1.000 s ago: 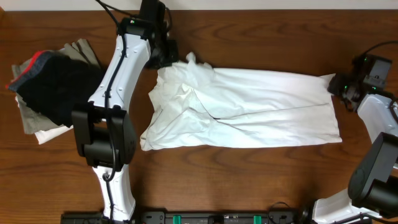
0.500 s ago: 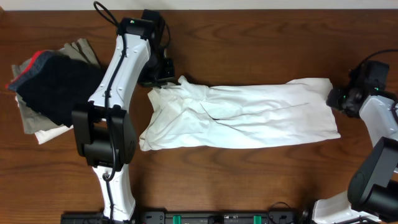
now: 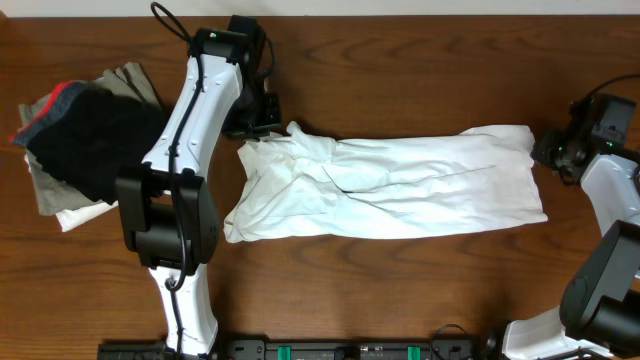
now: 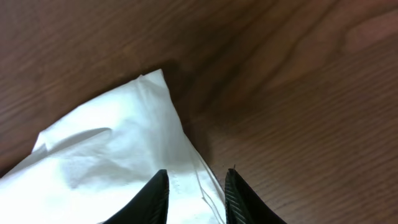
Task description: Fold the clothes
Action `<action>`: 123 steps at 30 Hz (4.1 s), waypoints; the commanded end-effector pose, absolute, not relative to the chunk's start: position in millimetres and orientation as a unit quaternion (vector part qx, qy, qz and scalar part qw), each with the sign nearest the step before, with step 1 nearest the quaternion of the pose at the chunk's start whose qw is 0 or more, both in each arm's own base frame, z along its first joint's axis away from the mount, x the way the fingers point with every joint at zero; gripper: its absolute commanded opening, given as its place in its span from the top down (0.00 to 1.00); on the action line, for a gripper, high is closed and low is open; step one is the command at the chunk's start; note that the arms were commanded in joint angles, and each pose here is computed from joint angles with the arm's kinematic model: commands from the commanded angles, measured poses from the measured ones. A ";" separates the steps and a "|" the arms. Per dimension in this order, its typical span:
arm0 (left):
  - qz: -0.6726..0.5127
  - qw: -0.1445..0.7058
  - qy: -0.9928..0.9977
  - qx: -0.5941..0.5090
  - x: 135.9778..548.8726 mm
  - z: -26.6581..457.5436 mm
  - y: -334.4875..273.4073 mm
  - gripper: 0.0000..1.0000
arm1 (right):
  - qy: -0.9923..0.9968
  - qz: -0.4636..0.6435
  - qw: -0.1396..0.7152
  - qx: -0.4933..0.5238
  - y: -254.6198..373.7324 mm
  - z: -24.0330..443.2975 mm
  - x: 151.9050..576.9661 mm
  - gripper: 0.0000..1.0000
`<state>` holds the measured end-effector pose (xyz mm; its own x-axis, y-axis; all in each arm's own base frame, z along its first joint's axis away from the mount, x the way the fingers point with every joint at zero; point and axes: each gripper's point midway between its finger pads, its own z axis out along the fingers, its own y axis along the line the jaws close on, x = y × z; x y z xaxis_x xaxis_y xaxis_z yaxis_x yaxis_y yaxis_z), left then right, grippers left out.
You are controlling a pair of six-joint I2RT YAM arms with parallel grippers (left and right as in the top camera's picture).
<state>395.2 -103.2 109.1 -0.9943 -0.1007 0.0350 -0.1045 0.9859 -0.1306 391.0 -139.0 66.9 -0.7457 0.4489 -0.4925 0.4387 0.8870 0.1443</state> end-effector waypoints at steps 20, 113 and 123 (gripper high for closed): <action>0.062 0.000 -0.997 0.037 399.4 109.7 -107.8 0.94 | 0.938 0.072 0.258 0.222 -124.8 28.4 411.1 0.99; 0.008 0.158 -0.987 0.016 274.9 29.7 -105.6 0.84 | 0.926 0.176 0.295 0.156 -89.2 89.7 416.0 0.99; 0.011 0.146 -0.989 0.023 280.9 27.8 -107.5 0.84 | 0.891 0.213 0.387 0.102 -83.8 140.6 454.6 0.99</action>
